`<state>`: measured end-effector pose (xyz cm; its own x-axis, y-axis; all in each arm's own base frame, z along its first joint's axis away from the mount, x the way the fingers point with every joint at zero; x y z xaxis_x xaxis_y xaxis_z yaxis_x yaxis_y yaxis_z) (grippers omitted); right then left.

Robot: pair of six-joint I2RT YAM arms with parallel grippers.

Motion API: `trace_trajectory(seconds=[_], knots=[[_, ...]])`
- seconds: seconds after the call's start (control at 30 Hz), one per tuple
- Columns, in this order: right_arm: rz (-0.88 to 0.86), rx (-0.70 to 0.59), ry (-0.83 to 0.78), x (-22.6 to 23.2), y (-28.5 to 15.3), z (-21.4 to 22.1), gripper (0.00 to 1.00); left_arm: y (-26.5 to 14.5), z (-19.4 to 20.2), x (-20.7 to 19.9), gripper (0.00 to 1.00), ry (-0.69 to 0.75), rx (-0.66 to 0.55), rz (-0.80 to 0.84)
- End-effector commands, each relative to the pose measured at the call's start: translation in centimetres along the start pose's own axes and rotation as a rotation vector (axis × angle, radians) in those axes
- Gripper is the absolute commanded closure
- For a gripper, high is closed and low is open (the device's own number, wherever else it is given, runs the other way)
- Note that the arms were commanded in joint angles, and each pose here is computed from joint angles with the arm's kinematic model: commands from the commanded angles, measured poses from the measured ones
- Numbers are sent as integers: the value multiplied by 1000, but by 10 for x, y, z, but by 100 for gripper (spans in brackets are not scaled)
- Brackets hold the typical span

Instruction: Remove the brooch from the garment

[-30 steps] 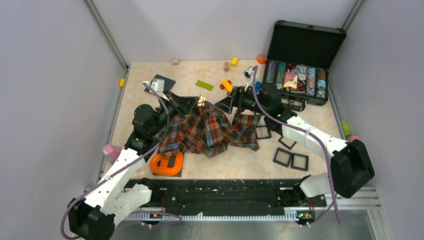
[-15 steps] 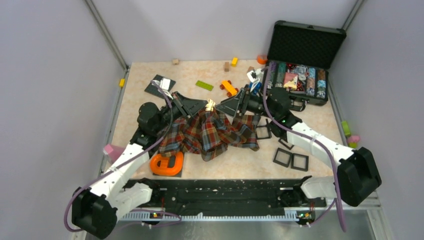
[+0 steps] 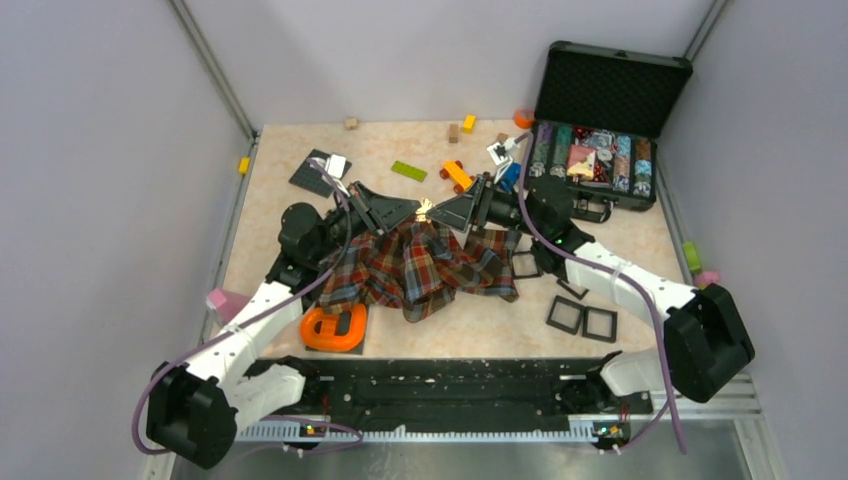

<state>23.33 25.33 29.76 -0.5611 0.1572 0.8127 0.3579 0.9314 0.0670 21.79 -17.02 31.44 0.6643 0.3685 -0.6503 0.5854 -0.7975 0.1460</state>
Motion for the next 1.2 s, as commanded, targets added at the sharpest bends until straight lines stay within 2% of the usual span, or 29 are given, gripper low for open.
trace_trajectory(seconds=[0.0,0.37,0.77,0.97,1.17], knots=[[-89,-27,-48,21,9,-10,42,0,-2,-4,100,17,-18,51],[-90,-39,-66,28,11,-10,45,0,-2,-4,100,13,-15,56],[-69,-36,-61,25,16,-9,58,0,0,-4,100,11,-11,68],[-73,-40,-66,27,15,-9,57,0,1,-4,100,13,-11,68],[-49,-27,-71,23,17,-8,60,-1,-1,-5,100,17,-13,74]])
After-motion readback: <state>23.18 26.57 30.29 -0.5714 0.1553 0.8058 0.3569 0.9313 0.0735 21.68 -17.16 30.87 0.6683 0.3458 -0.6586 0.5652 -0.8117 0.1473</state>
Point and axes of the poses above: each gripper's point midway between its finger pads, its own y axis out along the fingers, its own x axis along the line the jaws close on, z = x × y, the point moved 9 cm from there along -y, back along the fingers, and after that the axes turned 10 degrees about y, right-handed, at the moved point
